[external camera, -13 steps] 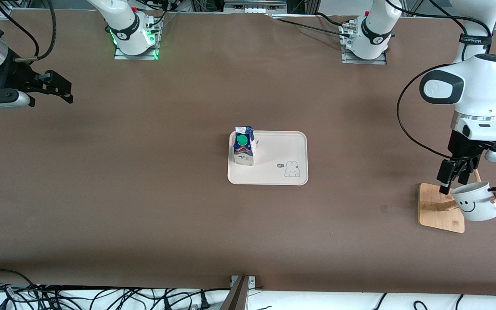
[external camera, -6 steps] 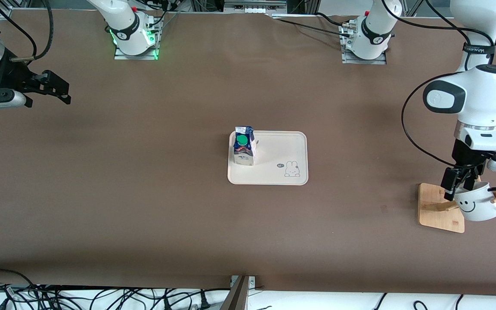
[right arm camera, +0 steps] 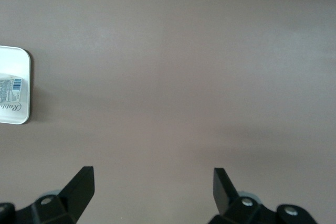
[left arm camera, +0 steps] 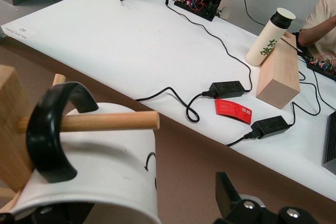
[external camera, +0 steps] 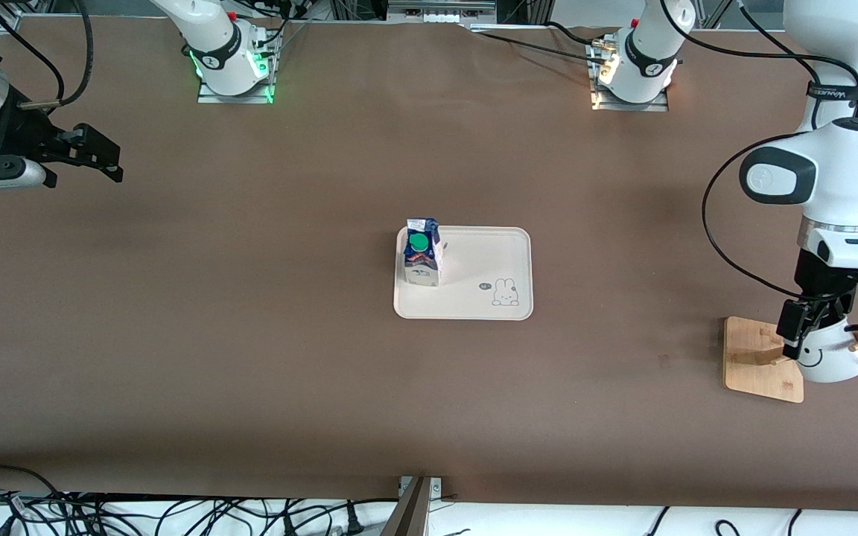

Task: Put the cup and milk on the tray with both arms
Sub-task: 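Lower the left gripper to the white mug on the wooden tree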

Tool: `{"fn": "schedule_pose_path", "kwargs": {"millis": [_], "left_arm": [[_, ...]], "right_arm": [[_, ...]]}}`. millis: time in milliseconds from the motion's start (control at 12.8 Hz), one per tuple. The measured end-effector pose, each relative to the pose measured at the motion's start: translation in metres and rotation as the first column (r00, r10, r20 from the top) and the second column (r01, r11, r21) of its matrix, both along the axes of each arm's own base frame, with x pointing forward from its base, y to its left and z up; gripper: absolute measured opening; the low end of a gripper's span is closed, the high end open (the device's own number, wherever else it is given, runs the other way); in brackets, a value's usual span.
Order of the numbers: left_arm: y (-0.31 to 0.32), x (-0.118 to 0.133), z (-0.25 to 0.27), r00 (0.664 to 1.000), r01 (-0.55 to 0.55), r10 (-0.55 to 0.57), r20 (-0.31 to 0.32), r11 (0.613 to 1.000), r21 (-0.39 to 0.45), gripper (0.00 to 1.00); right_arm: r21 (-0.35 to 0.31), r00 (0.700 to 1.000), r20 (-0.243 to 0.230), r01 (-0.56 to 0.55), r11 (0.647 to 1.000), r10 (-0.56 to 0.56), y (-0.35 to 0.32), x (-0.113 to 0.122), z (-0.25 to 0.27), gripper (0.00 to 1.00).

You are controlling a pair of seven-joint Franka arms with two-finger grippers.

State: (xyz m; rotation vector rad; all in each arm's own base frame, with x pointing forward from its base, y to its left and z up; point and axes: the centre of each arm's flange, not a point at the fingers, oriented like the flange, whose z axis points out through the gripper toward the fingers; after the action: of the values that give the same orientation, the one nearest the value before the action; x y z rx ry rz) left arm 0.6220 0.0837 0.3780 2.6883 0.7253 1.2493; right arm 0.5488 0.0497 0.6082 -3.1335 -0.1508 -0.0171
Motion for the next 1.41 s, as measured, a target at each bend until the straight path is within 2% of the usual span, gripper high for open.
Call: {"fn": "schedule_pose_path", "kwargs": {"millis": [312, 703, 859, 937, 1249, 1327, 1405], "left_arm": [[0.0012, 0.0037, 0.0027, 1.000, 0.031, -0.031, 0.002, 0.999, 0.038, 1.00], [0.0037, 0.0042, 0.0046, 1.000, 0.030, -0.030, 0.006, 0.999, 0.043, 1.00], [0.0045, 0.0043, 0.0052, 1.000, 0.028, -0.028, 0.008, 0.999, 0.044, 0.80], [0.0045, 0.0046, 0.0062, 1.000, 0.028, -0.028, 0.010, 0.999, 0.044, 0.65], [0.0035, 0.0056, 0.0089, 0.999, 0.029, -0.030, 0.016, 0.999, 0.045, 0.22], [0.0015, 0.0059, 0.0088, 0.999, 0.032, -0.033, 0.015, 0.998, 0.044, 0.13], [0.0005, 0.0060, 0.0085, 0.999, 0.034, -0.035, 0.014, 0.998, 0.043, 0.09]], "right_arm": [[0.000, 1.000, -0.001, 0.002, 1.000, -0.002, -0.0011, 0.0006, -0.0007, 1.00], [0.000, 1.000, -0.001, 0.003, 1.000, -0.003, -0.0014, 0.0008, -0.0008, 1.00], [0.000, 1.000, -0.001, 0.003, 1.000, -0.003, -0.0014, 0.0008, -0.0008, 1.00], [0.000, 1.000, -0.001, 0.003, 1.000, -0.003, -0.0014, 0.0008, -0.0009, 1.00], [0.000, 1.000, -0.001, 0.004, 1.000, -0.004, -0.0021, 0.0009, -0.0009, 1.00], [0.000, 1.000, -0.001, 0.004, 1.000, -0.004, -0.0021, 0.0009, -0.0009, 1.00], [0.000, 1.000, -0.001, 0.004, 1.000, -0.004, -0.0022, 0.0009, -0.0009, 1.00]]}}
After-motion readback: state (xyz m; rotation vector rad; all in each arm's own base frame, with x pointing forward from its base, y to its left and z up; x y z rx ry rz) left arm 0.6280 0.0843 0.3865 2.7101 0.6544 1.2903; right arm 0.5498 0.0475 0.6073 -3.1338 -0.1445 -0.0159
